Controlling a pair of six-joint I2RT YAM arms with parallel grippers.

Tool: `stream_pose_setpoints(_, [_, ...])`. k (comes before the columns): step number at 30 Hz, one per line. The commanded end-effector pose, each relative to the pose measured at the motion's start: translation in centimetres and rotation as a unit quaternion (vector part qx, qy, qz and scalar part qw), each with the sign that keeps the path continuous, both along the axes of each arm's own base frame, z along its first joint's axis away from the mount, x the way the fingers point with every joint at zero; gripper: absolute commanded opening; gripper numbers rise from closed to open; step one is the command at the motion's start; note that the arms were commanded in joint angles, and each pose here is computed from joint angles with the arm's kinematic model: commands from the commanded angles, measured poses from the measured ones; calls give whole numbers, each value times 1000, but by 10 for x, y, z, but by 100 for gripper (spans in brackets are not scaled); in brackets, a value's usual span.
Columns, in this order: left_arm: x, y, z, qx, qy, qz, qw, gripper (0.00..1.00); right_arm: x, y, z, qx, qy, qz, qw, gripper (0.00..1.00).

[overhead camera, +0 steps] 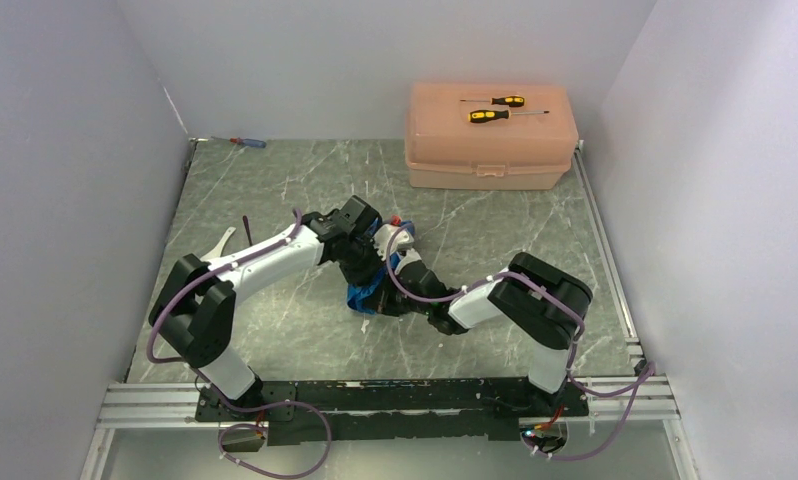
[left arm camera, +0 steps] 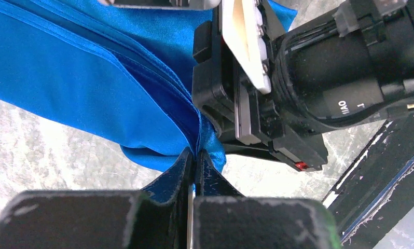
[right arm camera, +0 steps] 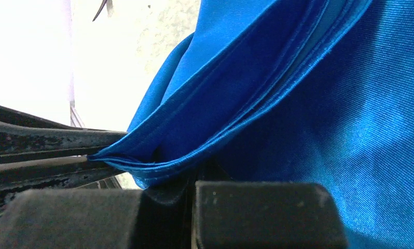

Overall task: Fold the napkin into a case and place the utensils inside
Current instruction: Smooth out the 2/3-rectangle-folded napkin at the center of the board.

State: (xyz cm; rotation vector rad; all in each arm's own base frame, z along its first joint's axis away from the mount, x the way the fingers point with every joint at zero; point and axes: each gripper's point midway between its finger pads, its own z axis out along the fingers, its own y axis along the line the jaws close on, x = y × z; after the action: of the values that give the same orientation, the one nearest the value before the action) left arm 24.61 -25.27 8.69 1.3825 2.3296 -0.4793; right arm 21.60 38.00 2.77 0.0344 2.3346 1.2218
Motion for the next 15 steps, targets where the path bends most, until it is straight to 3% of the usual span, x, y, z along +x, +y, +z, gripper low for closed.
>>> stream_pose_setpoints(1, [-4, -6, 3, -15, 10, -3, 1000, 3, 4, 12, 19, 14, -32, 8, 999, 0])
stream_pose_setpoints(7, [-16, 4, -23, 10, 33, -18, 999, 3, 4, 6, 31, 23, -43, 2, 999, 0])
stream_pose_setpoints(15, [-28, 7, -41, 24, 45, -40, 998, 4, 8, -49, 69, 1, -72, -35, 997, 0])
